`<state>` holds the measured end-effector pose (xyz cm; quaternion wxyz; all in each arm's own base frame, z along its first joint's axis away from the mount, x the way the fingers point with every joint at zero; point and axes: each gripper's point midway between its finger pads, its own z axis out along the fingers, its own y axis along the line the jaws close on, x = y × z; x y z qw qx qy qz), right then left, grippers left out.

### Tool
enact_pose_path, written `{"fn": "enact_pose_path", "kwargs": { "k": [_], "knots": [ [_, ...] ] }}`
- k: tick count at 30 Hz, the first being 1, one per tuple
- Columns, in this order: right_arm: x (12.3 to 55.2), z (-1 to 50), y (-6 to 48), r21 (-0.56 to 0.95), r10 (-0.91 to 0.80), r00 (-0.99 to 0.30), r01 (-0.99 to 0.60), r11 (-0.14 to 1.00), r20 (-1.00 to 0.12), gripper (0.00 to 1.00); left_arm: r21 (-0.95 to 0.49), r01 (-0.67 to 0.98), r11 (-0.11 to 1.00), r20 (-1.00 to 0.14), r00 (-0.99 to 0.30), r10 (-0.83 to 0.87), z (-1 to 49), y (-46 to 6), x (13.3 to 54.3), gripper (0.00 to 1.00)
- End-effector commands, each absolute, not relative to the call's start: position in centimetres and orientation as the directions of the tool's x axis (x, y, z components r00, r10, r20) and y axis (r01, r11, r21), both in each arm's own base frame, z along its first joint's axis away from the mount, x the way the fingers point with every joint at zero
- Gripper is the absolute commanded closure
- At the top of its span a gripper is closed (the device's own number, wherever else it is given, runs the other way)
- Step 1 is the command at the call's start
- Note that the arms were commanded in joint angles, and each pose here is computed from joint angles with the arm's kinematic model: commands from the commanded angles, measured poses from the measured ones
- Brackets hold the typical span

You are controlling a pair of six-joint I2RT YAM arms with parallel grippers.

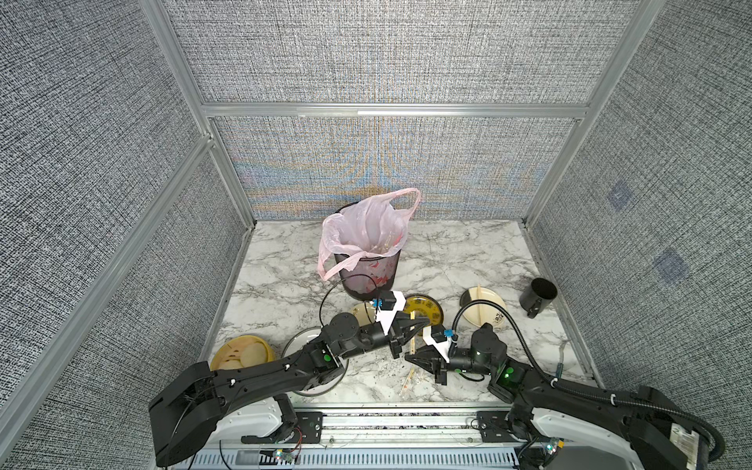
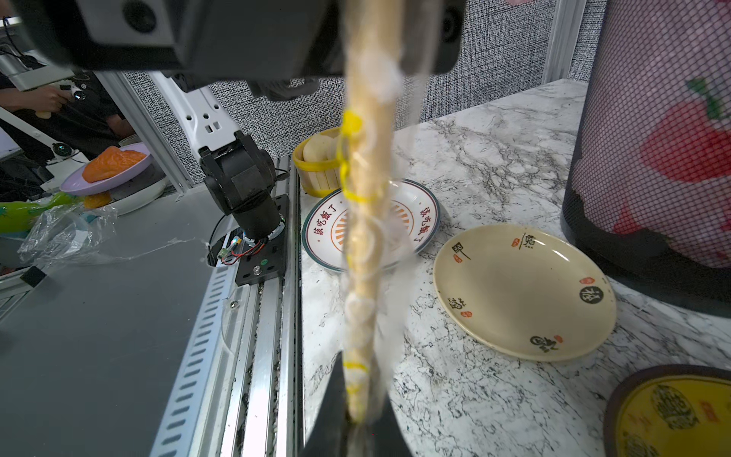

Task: Remove the packaging of disposable chopsticks
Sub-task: Remove the packet bag from the disposable chopsticks.

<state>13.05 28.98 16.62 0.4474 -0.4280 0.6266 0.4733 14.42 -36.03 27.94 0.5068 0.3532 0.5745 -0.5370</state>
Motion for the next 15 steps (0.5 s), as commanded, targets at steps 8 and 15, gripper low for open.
{"fn": "enact_pose_path", "kwargs": {
  "k": [8, 15],
  "knots": [
    [13.3, 19.6, 28.9, 0.16, -0.019, -0.166, -0.969, 0.188, -0.986, 1.0, -0.262, 0.949, 0.175, -0.964, -0.248, -0.097, 26.5, -36.0, 14.2, 1.0],
    [13.0, 22.1, 28.5, 0.111, 0.03, -0.107, -0.977, 0.18, -0.994, 1.0, -0.277, 0.943, 0.187, -0.96, -0.263, -0.098, 25.3, -35.5, 14.1, 1.0]
  ]
}}
